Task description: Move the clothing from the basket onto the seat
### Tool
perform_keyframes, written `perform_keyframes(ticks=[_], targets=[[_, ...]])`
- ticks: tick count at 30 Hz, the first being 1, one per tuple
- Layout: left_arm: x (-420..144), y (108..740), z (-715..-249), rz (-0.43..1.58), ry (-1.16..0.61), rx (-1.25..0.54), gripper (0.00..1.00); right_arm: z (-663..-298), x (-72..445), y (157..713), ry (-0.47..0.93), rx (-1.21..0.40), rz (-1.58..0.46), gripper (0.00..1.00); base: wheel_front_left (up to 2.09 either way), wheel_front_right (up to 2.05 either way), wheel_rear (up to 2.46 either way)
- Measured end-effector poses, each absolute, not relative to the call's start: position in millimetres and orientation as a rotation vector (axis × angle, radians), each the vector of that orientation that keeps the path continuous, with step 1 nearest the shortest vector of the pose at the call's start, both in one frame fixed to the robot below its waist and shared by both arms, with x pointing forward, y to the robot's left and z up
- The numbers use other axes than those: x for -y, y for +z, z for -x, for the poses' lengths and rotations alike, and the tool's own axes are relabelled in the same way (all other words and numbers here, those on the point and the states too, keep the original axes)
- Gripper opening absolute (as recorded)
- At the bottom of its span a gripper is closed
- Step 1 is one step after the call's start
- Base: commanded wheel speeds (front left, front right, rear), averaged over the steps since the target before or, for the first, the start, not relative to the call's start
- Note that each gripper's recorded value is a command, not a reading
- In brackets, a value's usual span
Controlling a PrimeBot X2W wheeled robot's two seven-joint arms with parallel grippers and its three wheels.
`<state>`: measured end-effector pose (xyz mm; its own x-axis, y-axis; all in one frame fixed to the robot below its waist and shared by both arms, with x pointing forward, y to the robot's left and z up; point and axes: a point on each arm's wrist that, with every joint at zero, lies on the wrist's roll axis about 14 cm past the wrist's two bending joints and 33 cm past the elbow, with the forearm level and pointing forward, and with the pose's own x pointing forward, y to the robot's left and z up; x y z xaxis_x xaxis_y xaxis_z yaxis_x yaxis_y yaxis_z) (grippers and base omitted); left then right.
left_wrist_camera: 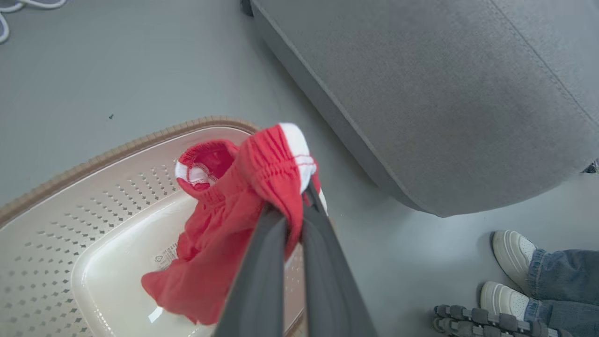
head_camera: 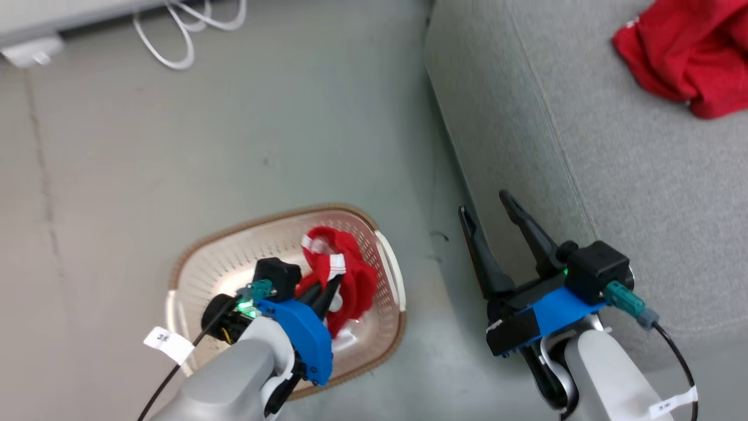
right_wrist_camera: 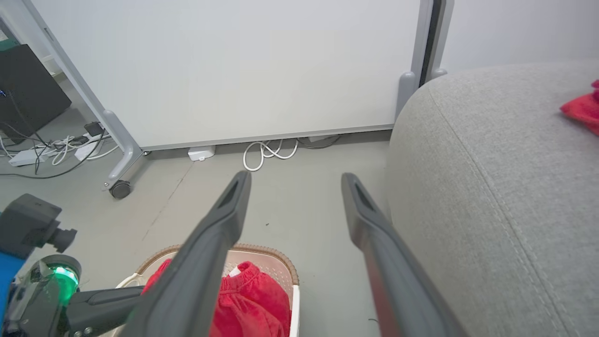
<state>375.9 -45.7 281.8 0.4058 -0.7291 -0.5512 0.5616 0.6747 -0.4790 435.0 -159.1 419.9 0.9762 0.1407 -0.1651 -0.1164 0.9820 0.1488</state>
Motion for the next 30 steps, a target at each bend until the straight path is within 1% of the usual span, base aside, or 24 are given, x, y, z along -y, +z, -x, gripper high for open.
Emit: perform_keyframes(ticks=[8,18,24,30], targets=[[39.8,354.2,-388.0,0.188,-0.831,-0.604,0.0,-419.6,139.0,455.4,0.184,-0.115,-0.146,1.0,0.0,0.0,0.0],[35.5,442.8,-406.1,0.13,-0.836,-0.35,0.0,-404.7,109.7,485.2,0.267,-0.062,-0.154,1.0,0.0,0.0,0.0],[36.7,487.2,-414.1,0.075,-0.849,-0.223,0.0,-397.9,96.4,492.6,0.306,-0.056,-0.153,1.0,0.0,0.0,0.0],[39.9,530.3,-423.9,0.066,-0.843,-0.112,0.0,-391.7,89.0,496.5,0.328,-0.057,-0.147,1.0,0.0,0.0,0.0]])
